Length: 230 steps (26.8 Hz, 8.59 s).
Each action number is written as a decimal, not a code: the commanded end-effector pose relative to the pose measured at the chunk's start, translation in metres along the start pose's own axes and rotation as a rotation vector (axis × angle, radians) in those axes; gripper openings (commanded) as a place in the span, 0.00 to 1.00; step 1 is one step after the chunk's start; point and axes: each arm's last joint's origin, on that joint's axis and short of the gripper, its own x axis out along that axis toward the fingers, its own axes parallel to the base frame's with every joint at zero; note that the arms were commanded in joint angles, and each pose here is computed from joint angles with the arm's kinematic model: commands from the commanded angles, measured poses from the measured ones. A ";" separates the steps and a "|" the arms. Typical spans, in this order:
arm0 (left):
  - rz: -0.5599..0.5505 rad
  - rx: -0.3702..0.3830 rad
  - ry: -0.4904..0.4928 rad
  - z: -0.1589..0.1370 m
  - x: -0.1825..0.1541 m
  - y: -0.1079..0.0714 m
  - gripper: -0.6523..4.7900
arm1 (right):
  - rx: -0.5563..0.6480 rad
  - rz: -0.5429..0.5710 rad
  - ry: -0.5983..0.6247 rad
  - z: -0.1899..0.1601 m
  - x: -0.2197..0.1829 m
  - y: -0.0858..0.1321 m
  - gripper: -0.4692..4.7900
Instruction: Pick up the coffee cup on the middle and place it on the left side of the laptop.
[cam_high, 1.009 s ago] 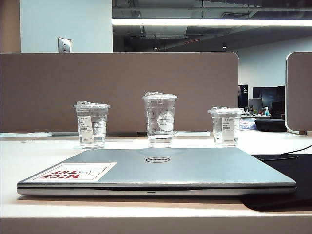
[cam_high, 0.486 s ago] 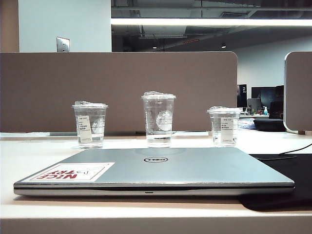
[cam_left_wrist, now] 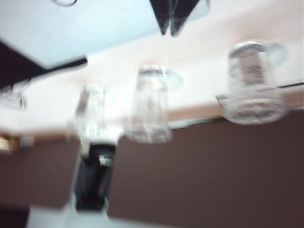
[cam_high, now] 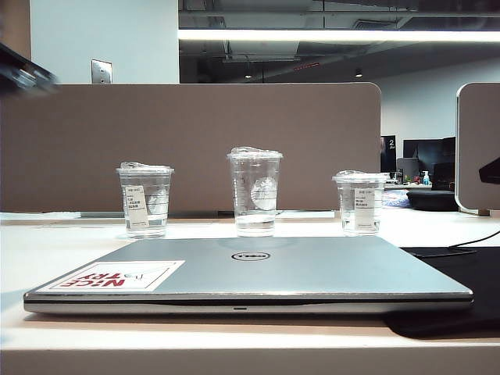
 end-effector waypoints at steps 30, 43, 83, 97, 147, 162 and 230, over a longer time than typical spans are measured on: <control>-0.153 -0.014 0.190 -0.095 0.297 0.016 1.00 | -0.002 0.000 -0.016 0.001 0.000 0.000 0.08; -0.154 -0.010 0.161 -0.112 0.325 0.019 1.00 | -0.002 0.000 -0.015 0.001 0.000 0.000 0.08; -0.243 0.075 0.010 -0.053 0.319 0.022 0.70 | -0.001 0.000 -0.005 0.000 0.001 0.000 0.08; 0.042 0.109 0.022 -0.031 0.144 0.041 0.70 | -0.002 0.000 -0.026 0.001 0.000 0.000 0.08; 0.103 -0.054 0.024 -0.046 0.001 0.028 0.70 | -0.032 0.160 -0.037 0.002 -0.002 0.016 0.08; 0.026 -0.070 -0.133 -0.001 -0.025 0.015 0.11 | 0.031 -0.339 -0.176 0.011 -0.018 -0.033 0.08; 0.468 0.012 0.107 -0.019 -0.071 0.021 0.11 | 0.038 -0.461 -0.202 0.012 -0.025 -0.043 0.08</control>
